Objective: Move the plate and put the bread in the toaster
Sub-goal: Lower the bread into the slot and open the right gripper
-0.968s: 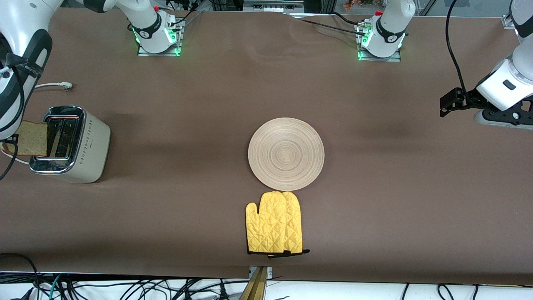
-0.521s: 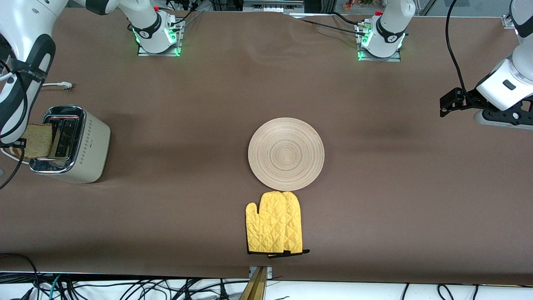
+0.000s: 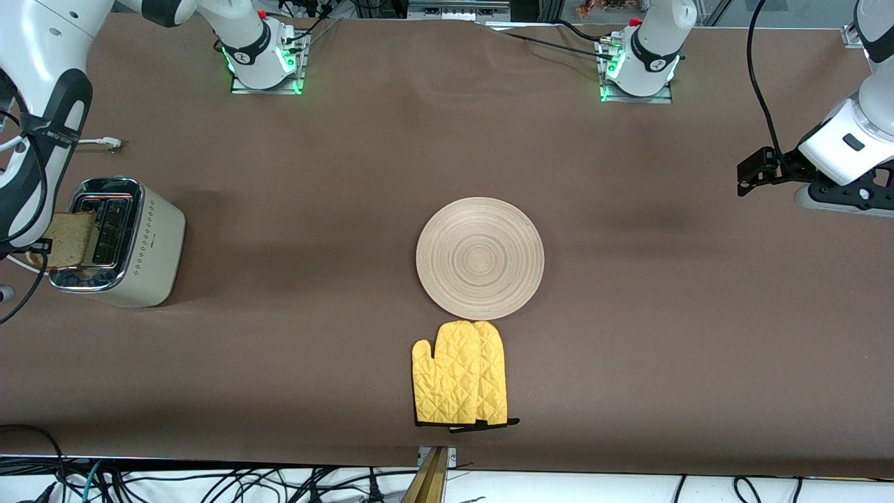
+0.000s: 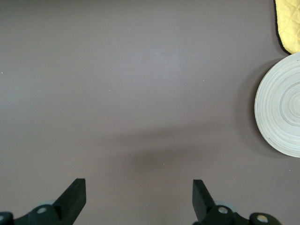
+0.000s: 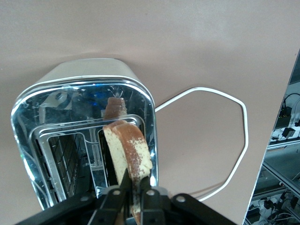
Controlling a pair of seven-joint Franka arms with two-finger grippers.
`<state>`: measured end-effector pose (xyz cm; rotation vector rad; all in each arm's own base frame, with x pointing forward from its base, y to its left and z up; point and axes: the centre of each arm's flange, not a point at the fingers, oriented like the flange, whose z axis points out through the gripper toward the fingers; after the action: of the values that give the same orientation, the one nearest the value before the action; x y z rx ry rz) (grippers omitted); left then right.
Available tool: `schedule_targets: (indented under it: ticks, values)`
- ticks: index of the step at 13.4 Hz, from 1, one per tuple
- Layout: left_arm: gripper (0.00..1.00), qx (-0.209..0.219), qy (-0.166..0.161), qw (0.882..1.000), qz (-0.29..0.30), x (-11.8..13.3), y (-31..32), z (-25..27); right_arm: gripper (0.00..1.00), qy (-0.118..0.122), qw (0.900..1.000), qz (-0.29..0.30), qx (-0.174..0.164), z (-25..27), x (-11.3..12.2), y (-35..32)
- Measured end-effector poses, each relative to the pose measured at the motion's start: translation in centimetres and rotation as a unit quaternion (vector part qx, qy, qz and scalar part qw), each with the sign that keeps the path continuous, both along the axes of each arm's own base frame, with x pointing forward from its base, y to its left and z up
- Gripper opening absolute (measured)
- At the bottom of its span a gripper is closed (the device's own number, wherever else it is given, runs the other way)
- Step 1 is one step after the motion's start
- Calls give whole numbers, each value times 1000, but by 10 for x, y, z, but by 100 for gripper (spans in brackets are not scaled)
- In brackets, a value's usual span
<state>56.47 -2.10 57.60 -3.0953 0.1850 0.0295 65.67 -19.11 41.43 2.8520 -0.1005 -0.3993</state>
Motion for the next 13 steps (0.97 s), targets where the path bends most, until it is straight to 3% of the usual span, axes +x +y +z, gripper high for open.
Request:
schedule_targets:
  ticks: [3, 7, 8, 12, 13]
  values:
    - [100, 0, 0, 1000, 0, 0, 0, 0, 47, 0, 1000, 2, 6, -5, 2, 3]
    - [100, 0, 0, 1000, 0, 0, 0, 0, 57, -1, 1000, 9, 9, -6, 5, 11]
    - [100, 0, 0, 1000, 0, 0, 0, 0, 62, -1, 1000, 9, 9, -5, 4, 11]
    - [100, 0, 0, 1000, 0, 0, 0, 0, 100, -9, 1000, 19, 20, 13, 4, 25]
    - [100, 0, 0, 1000, 0, 0, 0, 0, 100, -14, 999, 23, 30, 21, 5, 35]
